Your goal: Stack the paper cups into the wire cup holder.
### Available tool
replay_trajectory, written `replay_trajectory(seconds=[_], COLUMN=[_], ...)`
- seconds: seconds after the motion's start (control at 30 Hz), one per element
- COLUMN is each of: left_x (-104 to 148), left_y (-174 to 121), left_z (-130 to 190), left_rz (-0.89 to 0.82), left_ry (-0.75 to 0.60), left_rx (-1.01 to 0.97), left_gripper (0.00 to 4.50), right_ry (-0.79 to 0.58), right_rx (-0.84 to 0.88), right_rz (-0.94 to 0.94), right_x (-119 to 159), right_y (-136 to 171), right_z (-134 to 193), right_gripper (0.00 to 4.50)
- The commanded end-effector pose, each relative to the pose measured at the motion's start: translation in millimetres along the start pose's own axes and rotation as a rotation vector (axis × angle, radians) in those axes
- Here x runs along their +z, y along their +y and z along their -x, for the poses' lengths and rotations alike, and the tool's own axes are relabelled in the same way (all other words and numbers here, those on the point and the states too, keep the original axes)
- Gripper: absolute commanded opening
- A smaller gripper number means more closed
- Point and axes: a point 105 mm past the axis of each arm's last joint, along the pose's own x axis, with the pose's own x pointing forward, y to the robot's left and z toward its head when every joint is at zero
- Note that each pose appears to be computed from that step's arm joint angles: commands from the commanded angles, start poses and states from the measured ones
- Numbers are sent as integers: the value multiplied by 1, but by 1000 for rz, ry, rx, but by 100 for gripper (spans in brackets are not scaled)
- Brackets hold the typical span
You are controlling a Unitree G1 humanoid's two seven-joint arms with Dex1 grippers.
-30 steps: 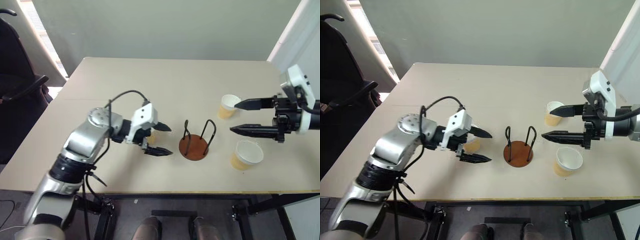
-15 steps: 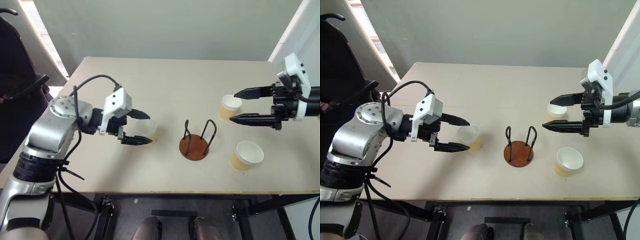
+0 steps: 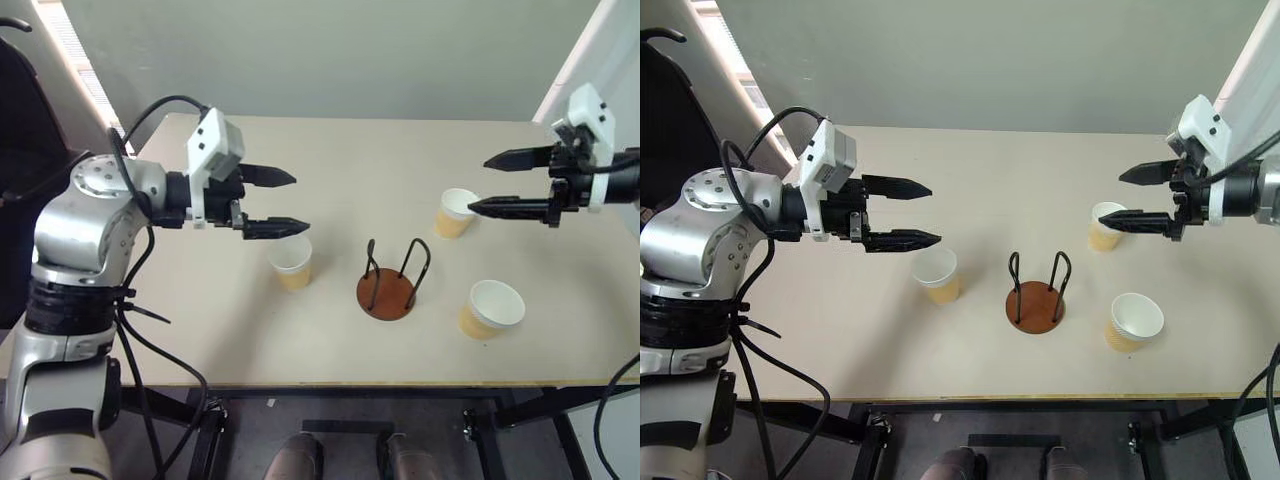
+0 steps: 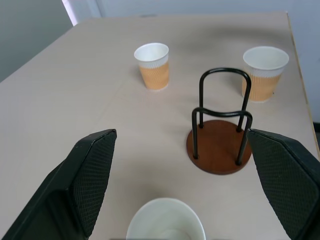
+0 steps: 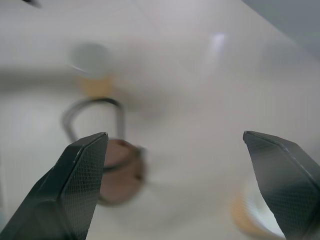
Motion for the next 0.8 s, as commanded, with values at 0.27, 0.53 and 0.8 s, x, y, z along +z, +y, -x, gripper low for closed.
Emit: replay_trajectory(seconds=[0.27,0.53,0.8], left_x=[5,3,2], left_y=[-1,-1,-4], left_z=[3,2,0], left_rz=[-8,-10,-19], left_ry=[-31,-25,-28], left_rx=[-8,-12,-26], left_gripper=[447,447,450], right_ry=[221,350,464], right_rx=[-31,-28,-35], right_rz=[181,236,273], right_x=[-34,-60,-81], right_y=[-29,-46,-53], right_z=[-36,-63,-79], right_gripper=[450,450,413])
